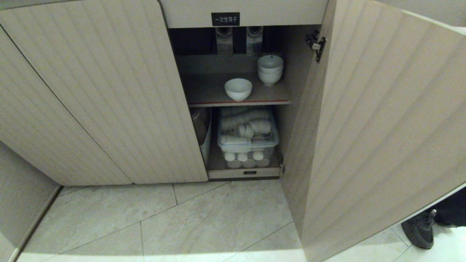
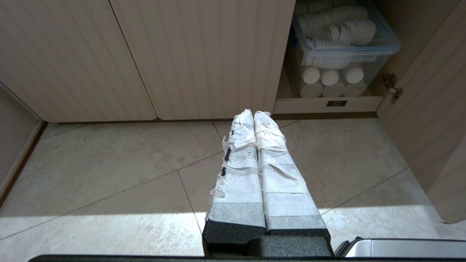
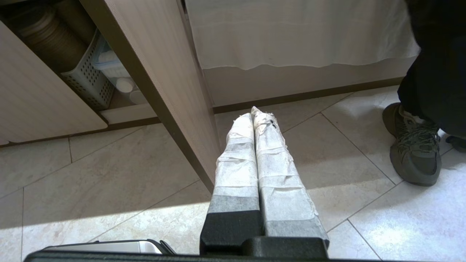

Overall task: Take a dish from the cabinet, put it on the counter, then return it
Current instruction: Take the bowl from the cabinet

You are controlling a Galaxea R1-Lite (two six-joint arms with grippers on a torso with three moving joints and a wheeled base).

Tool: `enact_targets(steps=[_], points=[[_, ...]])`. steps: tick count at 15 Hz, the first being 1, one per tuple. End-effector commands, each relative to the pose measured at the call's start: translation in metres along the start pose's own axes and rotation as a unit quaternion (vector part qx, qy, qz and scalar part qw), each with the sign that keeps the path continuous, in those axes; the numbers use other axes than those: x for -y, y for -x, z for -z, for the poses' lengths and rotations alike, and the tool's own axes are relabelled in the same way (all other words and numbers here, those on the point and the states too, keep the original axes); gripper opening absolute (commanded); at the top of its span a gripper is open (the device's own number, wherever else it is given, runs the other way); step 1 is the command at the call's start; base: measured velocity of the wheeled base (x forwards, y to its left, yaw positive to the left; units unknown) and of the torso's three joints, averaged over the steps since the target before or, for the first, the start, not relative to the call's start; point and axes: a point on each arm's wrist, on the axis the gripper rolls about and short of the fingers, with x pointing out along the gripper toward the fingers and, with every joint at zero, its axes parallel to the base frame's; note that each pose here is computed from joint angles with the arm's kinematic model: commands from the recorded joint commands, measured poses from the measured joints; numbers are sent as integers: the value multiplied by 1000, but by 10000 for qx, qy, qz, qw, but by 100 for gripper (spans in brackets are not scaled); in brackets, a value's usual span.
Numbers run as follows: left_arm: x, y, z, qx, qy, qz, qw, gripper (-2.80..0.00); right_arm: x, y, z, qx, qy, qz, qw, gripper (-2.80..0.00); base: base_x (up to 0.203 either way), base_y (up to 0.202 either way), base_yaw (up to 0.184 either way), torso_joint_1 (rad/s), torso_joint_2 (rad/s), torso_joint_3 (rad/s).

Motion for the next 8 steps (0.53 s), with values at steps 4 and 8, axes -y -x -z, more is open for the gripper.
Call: enact_targets(steps=[4,8], points=[[0,0,0,1,2,1,10000,-280,0,0,0,-5,-3,1,10000,-280,0,0,0,0,0,0],[0,0,0,1,2,1,10000,-280,0,0,0,-5,-3,1,10000,-280,0,0,0,0,0,0]])
